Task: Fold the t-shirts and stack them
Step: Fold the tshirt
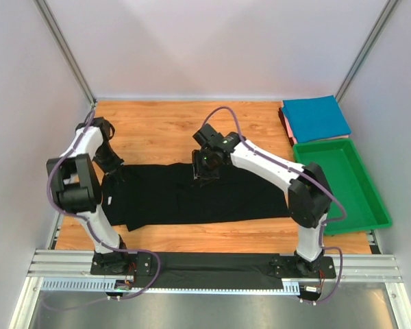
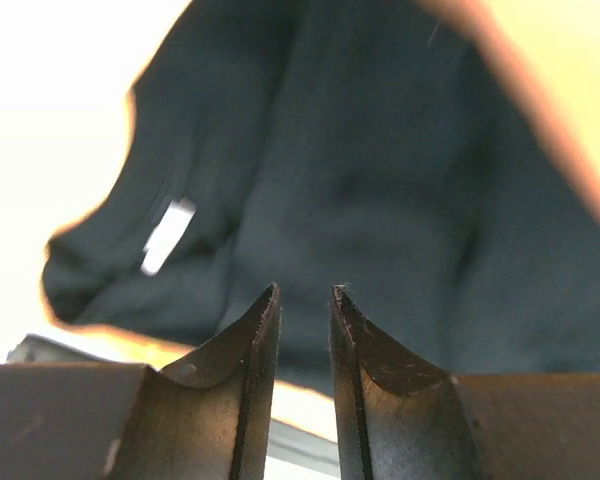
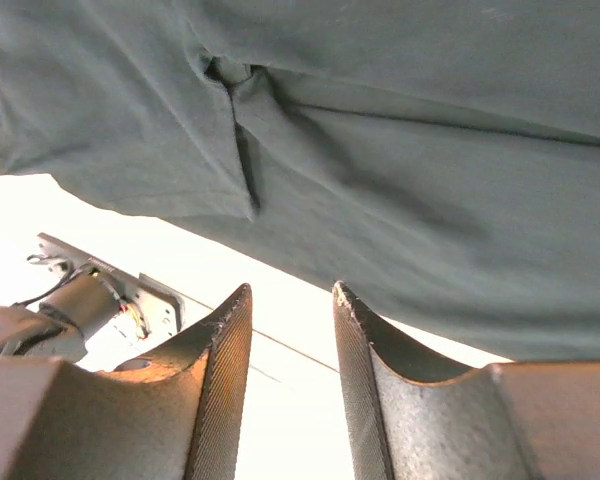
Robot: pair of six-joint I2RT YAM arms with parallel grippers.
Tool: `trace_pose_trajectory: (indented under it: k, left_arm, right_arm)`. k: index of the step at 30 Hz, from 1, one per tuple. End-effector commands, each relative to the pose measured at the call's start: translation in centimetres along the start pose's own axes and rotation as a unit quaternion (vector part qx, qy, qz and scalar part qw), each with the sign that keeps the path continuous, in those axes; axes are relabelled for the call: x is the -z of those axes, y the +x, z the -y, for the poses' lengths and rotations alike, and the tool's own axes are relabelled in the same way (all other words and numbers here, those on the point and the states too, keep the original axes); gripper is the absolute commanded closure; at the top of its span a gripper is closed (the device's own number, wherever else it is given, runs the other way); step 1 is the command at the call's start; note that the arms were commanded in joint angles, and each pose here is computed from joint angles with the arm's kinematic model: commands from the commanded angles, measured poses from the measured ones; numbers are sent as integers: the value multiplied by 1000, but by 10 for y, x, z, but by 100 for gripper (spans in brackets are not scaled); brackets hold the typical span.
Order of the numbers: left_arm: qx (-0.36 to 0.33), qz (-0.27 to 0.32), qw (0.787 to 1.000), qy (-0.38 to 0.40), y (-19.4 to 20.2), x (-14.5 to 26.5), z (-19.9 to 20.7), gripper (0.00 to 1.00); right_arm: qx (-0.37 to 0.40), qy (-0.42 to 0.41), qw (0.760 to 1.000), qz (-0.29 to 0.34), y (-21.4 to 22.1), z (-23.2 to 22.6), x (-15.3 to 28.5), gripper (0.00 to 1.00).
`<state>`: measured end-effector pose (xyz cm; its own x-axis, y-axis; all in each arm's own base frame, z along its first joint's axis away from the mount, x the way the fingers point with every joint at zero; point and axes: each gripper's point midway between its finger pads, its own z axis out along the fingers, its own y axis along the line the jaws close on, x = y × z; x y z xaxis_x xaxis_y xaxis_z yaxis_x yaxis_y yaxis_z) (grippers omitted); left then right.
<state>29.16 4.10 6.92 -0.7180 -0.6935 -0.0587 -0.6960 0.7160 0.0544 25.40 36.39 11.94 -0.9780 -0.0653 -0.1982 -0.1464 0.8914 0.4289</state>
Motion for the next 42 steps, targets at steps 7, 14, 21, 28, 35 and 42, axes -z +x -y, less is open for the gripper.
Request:
trace_pose_trajectory:
  k: [7,14,21,28,35,42]
  left_arm:
    - [-21,40,999,2,-99,-43,60,67]
    - [-19,54,998,19,-139,-58,89,67]
    - [-10,73,996,47,-163,-66,102,66]
    - [-12,60,996,61,-171,-77,113,66]
    - [-26,74,992,103,-179,-47,126,65]
    - [-45,95,991,83,-154,16,95,65]
  right_arm:
    - [-2,72,994,78,-15,86,11,56]
    - [-58,192,971,130,-62,181,1,58]
    - [-147,283,933,165,-75,263,16,62]
    - [-183,355,905,147,-39,315,20,65]
    - [-179,354,908,137,-38,321,27,62]
    - [-170,332,919,129,-48,309,65,61]
